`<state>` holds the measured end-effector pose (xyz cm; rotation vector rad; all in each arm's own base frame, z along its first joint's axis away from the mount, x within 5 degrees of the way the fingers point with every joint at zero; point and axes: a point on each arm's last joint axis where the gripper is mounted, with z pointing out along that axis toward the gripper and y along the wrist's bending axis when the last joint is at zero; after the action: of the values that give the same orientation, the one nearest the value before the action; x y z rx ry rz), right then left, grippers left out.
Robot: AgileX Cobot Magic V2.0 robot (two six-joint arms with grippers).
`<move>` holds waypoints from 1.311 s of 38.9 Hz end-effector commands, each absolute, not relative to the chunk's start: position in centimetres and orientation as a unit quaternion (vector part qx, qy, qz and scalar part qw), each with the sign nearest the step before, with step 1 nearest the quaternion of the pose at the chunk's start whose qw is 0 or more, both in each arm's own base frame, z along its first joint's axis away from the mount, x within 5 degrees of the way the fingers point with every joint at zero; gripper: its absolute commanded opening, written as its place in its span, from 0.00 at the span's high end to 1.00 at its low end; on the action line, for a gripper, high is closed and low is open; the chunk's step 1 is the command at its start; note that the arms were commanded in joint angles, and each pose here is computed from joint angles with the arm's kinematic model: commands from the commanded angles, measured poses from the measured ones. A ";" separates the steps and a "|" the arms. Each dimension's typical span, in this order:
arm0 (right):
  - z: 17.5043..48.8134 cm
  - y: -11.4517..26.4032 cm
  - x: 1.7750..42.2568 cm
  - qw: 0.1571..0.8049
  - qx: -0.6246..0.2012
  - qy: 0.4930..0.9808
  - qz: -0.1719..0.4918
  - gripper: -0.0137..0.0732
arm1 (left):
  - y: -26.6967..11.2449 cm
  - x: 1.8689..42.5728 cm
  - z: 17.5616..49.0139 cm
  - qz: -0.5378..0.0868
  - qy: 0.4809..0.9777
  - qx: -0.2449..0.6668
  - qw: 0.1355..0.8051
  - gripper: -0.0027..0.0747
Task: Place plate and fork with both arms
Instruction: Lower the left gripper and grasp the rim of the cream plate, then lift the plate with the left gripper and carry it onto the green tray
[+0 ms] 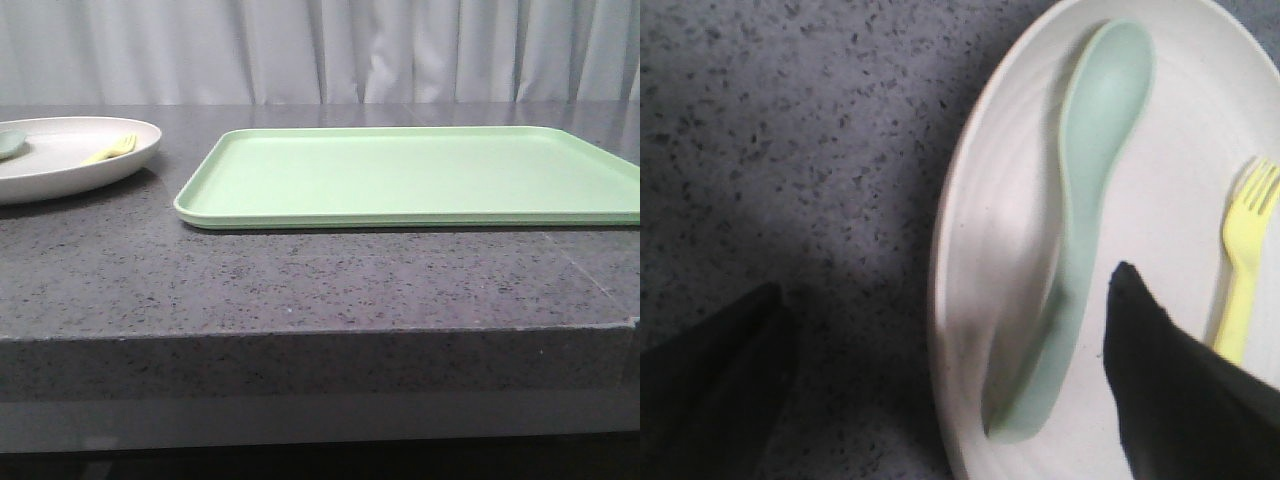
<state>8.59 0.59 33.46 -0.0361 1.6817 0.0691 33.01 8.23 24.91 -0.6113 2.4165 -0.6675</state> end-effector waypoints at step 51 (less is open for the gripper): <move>35.1 0.5 8.8 0.705 -0.013 0.708 0.024 0.24 | 6.8 34.0 26.6 -0.288 0.878 -0.229 0.306 0.99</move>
<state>8.59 0.59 33.47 -0.0359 1.6800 0.0690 33.88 8.01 23.91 -0.6411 2.4085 -0.7087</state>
